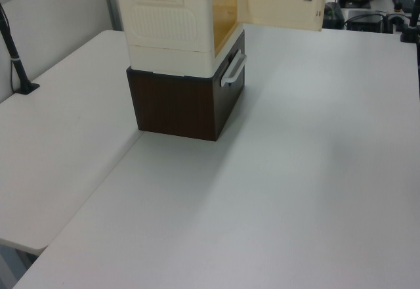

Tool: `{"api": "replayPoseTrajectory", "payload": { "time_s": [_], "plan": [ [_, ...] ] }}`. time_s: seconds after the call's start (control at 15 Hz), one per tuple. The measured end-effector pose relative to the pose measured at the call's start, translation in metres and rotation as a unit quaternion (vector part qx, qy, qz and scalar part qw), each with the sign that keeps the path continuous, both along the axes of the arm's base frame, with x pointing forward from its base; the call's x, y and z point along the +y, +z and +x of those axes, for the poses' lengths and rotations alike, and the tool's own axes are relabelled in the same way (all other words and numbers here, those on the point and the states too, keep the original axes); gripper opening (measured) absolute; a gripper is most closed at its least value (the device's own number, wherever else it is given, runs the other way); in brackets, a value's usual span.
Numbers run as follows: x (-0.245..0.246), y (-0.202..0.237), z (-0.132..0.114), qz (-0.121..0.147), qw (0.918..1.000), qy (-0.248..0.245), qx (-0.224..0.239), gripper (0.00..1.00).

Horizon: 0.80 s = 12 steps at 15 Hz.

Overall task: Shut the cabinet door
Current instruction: 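Push the cream door with the gripper, swinging it shut against the cabinet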

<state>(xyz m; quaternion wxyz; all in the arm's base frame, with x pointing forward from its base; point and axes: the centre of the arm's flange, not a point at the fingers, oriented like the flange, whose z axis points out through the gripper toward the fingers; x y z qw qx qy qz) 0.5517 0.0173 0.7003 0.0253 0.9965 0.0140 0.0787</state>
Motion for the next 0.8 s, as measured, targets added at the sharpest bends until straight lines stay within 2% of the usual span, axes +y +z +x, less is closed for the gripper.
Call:
{"api": "replayPoseTrajectory", "payload": {
  "time_s": [0.13,0.4,0.67,0.8],
  "plan": [
    [-0.018,0.023,-0.006,0.001,0.9996,-0.016,-0.021,0.01],
    [-0.081,0.043,-0.013,-0.003,0.9971,-0.064,-0.041,0.01],
    [-0.148,0.045,-0.024,-0.018,0.9967,-0.067,-0.042,0.01],
    [-0.165,0.042,-0.023,-0.022,0.9965,-0.068,-0.043,0.01]
  ]
}}
